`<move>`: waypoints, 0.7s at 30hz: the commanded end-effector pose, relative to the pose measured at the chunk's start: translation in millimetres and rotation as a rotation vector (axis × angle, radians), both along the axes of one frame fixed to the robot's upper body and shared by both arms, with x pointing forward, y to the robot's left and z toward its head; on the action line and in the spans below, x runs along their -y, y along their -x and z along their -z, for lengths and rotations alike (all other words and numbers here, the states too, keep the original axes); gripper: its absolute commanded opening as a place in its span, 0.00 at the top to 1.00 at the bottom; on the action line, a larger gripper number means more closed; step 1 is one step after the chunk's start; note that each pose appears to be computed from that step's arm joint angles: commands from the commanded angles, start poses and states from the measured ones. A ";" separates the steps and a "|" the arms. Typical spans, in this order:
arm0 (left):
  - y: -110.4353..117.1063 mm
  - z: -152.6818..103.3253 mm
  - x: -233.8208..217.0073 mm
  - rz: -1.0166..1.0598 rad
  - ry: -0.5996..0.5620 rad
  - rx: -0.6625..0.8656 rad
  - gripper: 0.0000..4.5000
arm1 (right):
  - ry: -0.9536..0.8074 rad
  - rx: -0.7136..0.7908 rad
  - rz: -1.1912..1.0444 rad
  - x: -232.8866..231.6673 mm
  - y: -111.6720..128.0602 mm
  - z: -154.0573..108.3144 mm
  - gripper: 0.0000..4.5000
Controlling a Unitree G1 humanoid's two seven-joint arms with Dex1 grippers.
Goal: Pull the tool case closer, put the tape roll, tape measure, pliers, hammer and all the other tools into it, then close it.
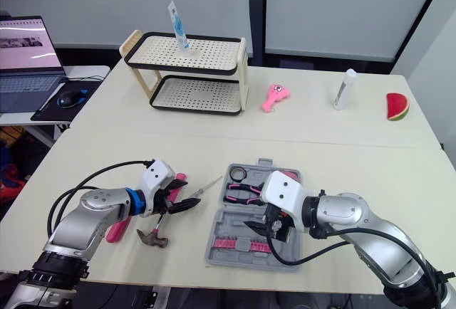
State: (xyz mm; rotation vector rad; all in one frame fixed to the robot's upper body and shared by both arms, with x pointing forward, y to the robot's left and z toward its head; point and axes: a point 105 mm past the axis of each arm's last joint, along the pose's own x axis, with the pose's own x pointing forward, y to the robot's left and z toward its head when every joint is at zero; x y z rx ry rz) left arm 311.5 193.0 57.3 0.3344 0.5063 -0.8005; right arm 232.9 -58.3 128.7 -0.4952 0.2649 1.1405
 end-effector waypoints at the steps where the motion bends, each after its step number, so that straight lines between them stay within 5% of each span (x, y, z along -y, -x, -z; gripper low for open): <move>1: -4.2 -2.4 4.4 0.012 -0.017 0.025 0.15 | -0.015 0.035 -0.023 -3.7 3.8 -6.7 0.00; 4: -2.6 3.8 5.9 0.031 -0.034 0.011 0.15 | -0.013 0.032 -0.023 -3.7 4.2 -6.0 0.00; 7: -1.9 10.3 4.9 0.030 -0.041 -0.015 0.27 | -0.012 0.031 -0.021 -3.4 4.0 -5.8 0.00; 17: 1.2 22.0 15.9 0.063 -0.030 -0.027 0.94 | -0.002 0.026 -0.007 1.1 4.7 -4.9 0.00; 21: 0.8 20.0 18.3 0.060 -0.018 -0.006 0.95 | 0.001 0.022 -0.003 2.8 5.7 -4.3 0.00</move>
